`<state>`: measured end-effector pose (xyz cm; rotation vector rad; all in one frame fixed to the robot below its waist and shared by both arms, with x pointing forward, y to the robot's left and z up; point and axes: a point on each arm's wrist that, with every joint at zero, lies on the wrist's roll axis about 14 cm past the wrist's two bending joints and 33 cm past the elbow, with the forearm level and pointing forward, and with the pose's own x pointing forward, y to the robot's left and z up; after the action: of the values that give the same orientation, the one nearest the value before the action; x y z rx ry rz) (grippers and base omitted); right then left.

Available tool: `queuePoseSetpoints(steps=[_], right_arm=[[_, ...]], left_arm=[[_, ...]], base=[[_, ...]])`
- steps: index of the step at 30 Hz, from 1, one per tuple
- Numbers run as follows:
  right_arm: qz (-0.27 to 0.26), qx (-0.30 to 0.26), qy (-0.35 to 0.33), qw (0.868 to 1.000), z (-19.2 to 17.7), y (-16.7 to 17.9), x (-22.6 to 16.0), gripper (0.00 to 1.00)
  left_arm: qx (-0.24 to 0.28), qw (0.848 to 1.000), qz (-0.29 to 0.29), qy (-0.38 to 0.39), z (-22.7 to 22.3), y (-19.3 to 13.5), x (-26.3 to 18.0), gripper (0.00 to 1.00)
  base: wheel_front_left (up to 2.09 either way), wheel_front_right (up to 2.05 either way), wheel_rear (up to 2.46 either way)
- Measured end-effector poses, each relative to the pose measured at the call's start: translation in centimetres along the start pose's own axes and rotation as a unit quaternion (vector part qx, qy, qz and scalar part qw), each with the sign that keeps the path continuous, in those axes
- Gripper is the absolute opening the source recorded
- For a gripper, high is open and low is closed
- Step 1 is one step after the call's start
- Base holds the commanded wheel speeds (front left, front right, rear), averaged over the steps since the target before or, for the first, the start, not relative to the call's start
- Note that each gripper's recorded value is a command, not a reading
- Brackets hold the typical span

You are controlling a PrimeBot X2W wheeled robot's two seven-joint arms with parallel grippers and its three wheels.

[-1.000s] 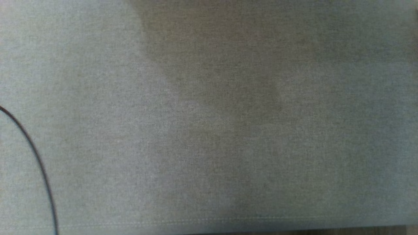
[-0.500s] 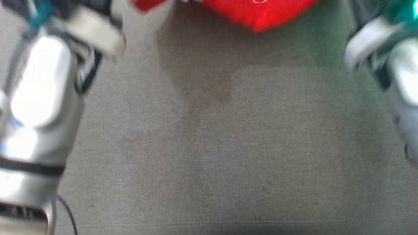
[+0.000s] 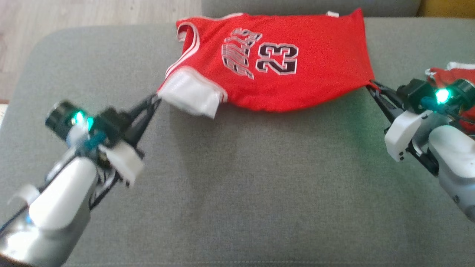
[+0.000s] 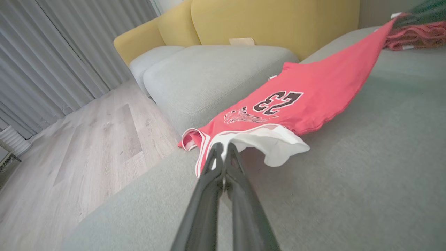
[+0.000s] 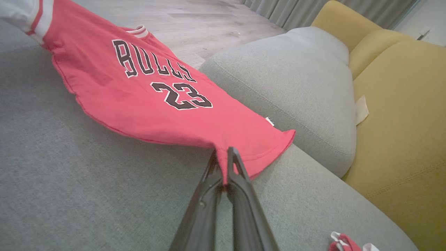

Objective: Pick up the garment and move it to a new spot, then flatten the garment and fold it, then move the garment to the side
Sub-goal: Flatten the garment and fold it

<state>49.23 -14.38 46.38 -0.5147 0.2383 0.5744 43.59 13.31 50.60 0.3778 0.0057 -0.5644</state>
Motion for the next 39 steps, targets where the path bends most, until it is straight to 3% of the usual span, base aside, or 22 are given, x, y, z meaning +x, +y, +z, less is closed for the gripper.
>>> queuePoseSetpoints(steps=[20,32,39], right_arm=[[0.060,0.009,0.114,0.992,-3.9,2.8,-6.4,0.00],[0.117,0.051,0.185,0.974,-6.1,6.2,-11.3,0.00],[0.122,0.050,0.197,0.971,-6.5,5.8,-11.7,0.00]], left_arm=[[-0.001,0.994,-0.088,0.061,-2.4,-6.1,-8.6,0.00],[-0.033,0.988,-0.124,0.090,-2.5,-9.0,-12.3,0.00],[-0.018,0.988,-0.121,0.095,-2.0,-8.1,-12.0,0.00]], base=[[0.00,0.00,0.00],[0.00,0.00,0.00],[0.00,0.00,0.00]])
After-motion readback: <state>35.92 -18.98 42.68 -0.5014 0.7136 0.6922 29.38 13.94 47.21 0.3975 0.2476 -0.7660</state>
